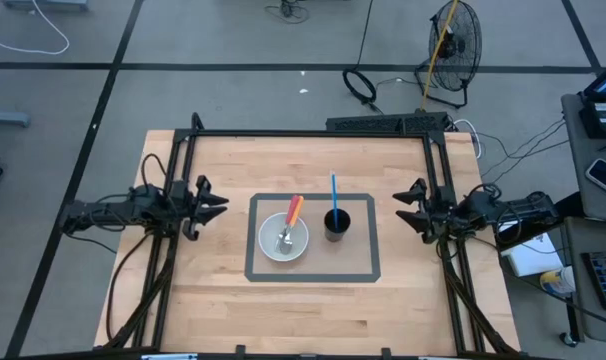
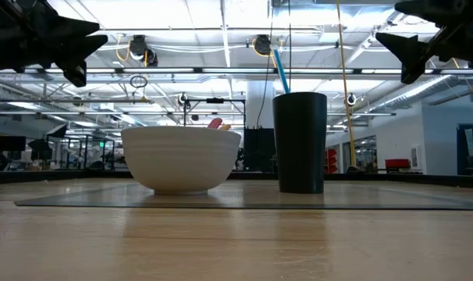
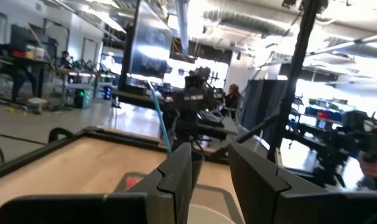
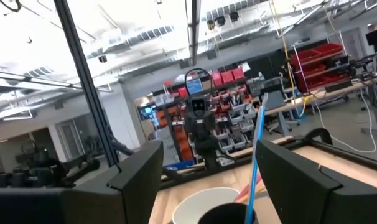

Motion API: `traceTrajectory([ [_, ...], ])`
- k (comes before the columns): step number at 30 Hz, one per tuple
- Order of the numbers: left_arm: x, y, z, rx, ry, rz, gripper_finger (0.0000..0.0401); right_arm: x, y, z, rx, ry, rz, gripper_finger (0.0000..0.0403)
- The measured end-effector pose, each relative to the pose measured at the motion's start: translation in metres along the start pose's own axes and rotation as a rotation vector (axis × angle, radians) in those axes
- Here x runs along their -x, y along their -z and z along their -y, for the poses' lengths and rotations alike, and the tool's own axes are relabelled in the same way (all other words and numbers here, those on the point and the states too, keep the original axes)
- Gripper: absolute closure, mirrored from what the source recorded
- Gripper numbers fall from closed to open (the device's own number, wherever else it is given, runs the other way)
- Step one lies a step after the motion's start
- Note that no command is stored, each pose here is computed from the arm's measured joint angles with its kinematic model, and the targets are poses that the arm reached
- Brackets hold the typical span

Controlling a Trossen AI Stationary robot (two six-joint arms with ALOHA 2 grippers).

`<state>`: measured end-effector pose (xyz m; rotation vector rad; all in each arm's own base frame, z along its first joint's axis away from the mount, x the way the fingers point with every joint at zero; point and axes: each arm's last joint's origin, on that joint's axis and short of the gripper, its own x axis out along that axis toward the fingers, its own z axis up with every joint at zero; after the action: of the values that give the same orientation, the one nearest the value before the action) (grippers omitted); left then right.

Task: Pick & Place Utensil
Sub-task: Return to Home Position

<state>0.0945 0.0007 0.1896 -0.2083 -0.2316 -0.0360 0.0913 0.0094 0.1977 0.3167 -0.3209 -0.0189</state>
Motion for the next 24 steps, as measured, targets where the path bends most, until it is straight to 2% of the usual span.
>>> traceTrajectory([
  [13,0.002,0.021,0.001,0.046,0.006,-0.215,0.0288,0.0,0.009,0.002,-0.012,0.027,-0.09,0.0149],
  [24,0.0,0.025,0.0,0.035,-0.029,-0.264,0.0288,0.0,0.01,0.003,-0.009,0.027,-0.103,0.0149],
])
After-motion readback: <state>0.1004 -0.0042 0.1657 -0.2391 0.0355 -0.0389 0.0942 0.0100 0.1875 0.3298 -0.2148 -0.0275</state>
